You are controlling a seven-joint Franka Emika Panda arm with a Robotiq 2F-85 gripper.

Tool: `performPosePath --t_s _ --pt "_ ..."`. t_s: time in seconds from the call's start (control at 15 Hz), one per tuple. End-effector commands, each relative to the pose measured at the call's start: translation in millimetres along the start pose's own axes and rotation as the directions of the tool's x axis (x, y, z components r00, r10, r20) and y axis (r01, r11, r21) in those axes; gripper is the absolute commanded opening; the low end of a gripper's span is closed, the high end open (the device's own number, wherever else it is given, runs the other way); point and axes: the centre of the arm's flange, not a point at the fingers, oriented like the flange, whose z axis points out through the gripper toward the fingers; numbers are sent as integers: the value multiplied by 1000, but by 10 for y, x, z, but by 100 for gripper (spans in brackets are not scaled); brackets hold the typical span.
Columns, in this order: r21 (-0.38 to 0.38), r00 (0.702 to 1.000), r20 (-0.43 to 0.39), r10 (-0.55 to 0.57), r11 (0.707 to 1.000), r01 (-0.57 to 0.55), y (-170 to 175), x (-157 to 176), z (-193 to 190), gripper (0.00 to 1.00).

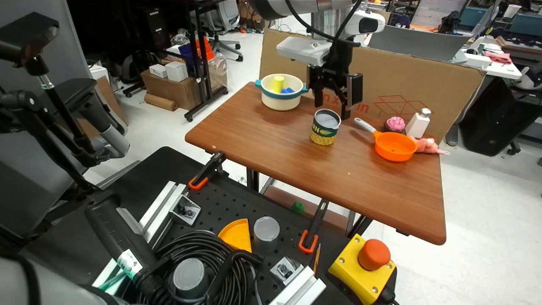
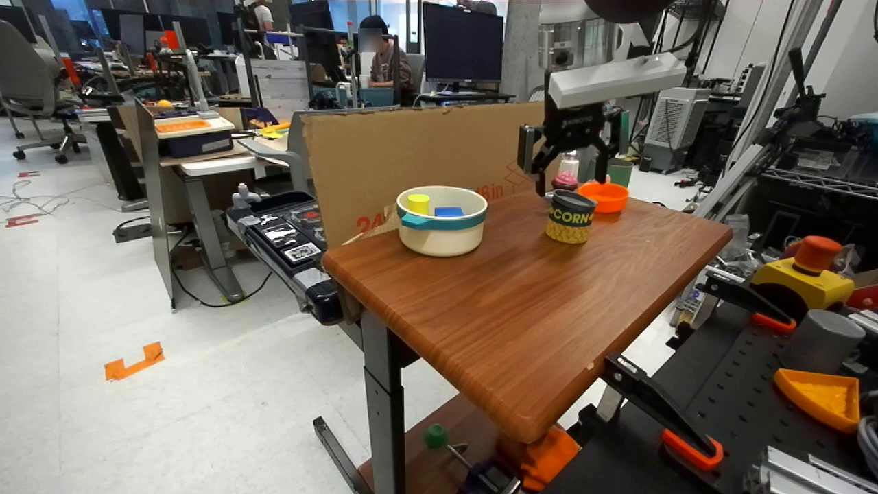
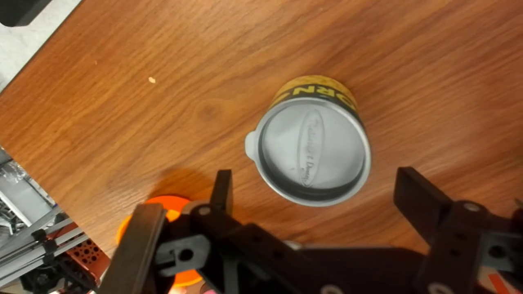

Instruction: Pick up the lid from the bottle and put it on the table

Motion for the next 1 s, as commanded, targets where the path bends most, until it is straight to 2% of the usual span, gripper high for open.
performPosePath --t_s 0.0,0.07,0.13,0.67,0.8,0.93 --pt "-27 1000 -8 3 1000 -3 -31 14 -49 100" --pt "-28 1000 -4 -1 1000 1 -33 8 -44 79" --pt "-30 1000 -5 -4 1000 4 -35 1 -35 74" --pt "-38 1000 0 -12 999 12 -50 -11 -9 12" --pt "-39 1000 0 -13 999 13 -46 -14 -6 0" --pt "-39 1000 0 -12 999 12 -34 -10 -6 0"
